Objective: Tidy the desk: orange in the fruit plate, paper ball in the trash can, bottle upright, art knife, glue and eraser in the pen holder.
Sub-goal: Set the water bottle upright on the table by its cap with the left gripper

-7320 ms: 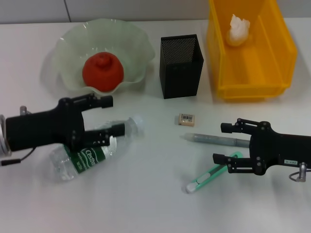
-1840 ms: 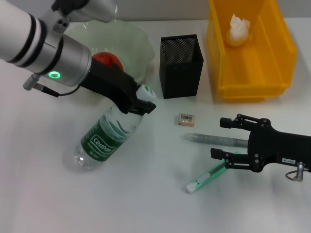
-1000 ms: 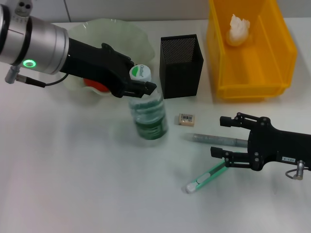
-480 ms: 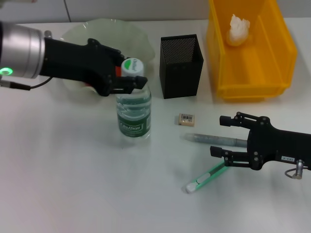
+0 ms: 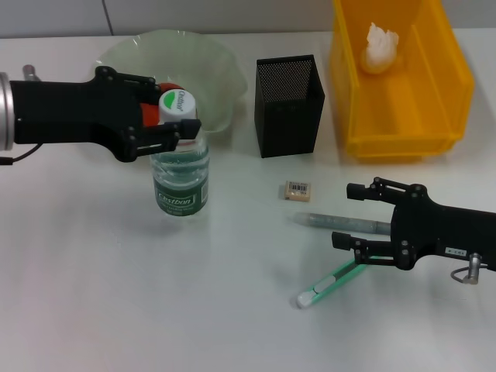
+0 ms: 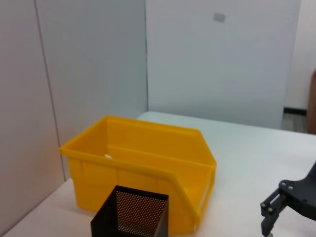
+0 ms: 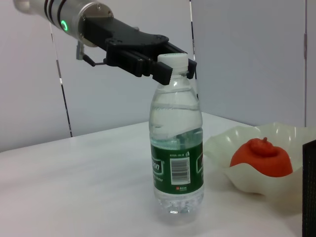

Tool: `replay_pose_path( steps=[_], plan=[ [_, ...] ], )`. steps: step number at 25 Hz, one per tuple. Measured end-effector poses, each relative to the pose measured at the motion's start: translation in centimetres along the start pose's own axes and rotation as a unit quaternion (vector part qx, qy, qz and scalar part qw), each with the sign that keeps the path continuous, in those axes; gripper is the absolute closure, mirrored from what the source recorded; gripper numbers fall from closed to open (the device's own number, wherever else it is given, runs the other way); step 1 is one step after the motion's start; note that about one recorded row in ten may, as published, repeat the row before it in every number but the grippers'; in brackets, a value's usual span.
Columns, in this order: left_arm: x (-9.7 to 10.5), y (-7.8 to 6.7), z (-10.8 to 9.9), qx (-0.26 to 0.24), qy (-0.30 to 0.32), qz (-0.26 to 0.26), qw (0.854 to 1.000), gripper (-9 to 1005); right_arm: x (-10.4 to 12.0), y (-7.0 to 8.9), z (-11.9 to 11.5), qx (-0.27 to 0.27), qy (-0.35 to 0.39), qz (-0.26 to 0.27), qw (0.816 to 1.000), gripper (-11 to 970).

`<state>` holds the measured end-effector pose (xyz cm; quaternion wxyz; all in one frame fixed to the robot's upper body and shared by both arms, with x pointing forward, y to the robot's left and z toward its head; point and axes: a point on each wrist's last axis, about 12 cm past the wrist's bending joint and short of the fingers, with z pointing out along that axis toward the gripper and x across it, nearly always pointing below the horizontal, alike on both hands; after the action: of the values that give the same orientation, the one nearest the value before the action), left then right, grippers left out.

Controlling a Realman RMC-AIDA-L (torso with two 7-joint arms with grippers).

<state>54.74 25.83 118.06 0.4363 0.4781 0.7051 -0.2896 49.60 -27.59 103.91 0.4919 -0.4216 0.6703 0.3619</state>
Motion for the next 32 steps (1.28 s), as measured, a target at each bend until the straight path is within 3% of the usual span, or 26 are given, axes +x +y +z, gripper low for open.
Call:
replay_pose_path(
  steps=[11,32],
  plan=[
    [2.9,0.7,-1.5,-0.032,-0.027,-0.036,0.998,547,0.3,0.0,0.3,0.005,0.004,0.004,1.000,143],
    [5.0,1.4,-4.2,-0.095,-0.043,-0.065,0.992,547,0.4,0.2,0.3,0.004,0.003,0.007,1.000,142]
  ],
)
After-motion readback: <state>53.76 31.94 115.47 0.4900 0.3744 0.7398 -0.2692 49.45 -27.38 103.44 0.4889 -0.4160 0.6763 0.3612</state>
